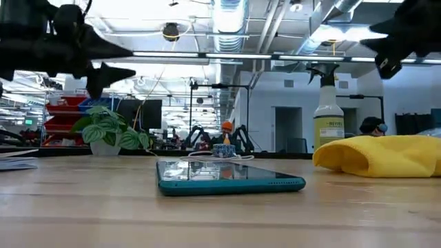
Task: Apply microfiber cloth
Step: Return to Home Position
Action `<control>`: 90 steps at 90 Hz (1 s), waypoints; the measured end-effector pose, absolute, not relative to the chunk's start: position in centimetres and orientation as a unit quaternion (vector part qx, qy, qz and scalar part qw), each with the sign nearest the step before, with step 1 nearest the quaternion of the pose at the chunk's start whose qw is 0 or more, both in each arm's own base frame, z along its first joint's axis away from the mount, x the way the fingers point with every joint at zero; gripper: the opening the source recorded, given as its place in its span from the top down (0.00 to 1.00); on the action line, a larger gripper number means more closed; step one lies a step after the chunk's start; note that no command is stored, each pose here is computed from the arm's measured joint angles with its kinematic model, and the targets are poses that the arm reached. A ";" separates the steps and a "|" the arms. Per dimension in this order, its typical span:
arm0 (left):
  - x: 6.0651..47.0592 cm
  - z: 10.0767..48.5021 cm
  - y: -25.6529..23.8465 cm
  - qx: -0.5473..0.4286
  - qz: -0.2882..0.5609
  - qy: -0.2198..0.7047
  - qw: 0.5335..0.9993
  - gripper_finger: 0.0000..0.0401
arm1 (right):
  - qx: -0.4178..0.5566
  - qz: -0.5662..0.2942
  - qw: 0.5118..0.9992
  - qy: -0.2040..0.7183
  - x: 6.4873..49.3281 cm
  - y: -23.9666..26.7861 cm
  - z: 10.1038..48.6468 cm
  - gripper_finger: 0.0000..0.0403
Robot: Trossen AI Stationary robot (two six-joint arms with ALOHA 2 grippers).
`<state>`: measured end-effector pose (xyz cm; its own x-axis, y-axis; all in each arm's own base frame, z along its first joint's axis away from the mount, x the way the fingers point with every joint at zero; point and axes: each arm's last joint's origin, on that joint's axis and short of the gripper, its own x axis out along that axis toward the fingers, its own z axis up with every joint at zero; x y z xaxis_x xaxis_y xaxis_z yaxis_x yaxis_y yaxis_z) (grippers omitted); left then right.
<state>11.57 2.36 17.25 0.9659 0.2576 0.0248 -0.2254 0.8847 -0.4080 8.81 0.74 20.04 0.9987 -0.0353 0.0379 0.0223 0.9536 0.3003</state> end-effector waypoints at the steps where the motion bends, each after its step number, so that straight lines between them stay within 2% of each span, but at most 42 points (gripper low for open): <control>1: 11.6 17.3 2.4 -0.204 0.124 -0.040 0.970 0.46 | 0.152 -0.015 0.988 -0.024 8.9 0.7 20.0 0.75; 18: 11.5 17.7 2.1 -0.140 0.082 -0.051 0.985 0.46 | 0.146 0.020 0.986 -0.076 9.6 0.2 18.6 0.76; 34: 11.5 17.6 2.0 -0.106 0.065 -0.044 0.991 0.46 | 0.150 -0.014 0.986 -0.071 9.7 -0.8 17.9 0.76; 53: 11.4 16.0 2.4 -0.093 0.150 0.030 0.984 0.46 | 0.136 -0.064 0.988 -0.045 9.7 -1.7 17.3 0.76; 74: 11.1 14.3 2.4 -0.106 0.164 0.115 0.974 0.46 | 0.143 -0.082 0.986 -0.015 9.7 -1.9 16.7 0.76; 90: 11.2 14.5 2.4 -0.101 0.157 0.121 0.975 0.46 | 0.143 -0.082 0.986 -0.015 9.7 -1.9 16.6 0.76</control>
<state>11.18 2.37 14.54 0.9216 0.2807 -0.2679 -0.3298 0.9305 -0.1595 9.70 -1.95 16.64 0.9861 -0.1663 0.0065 0.1576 0.9455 0.2850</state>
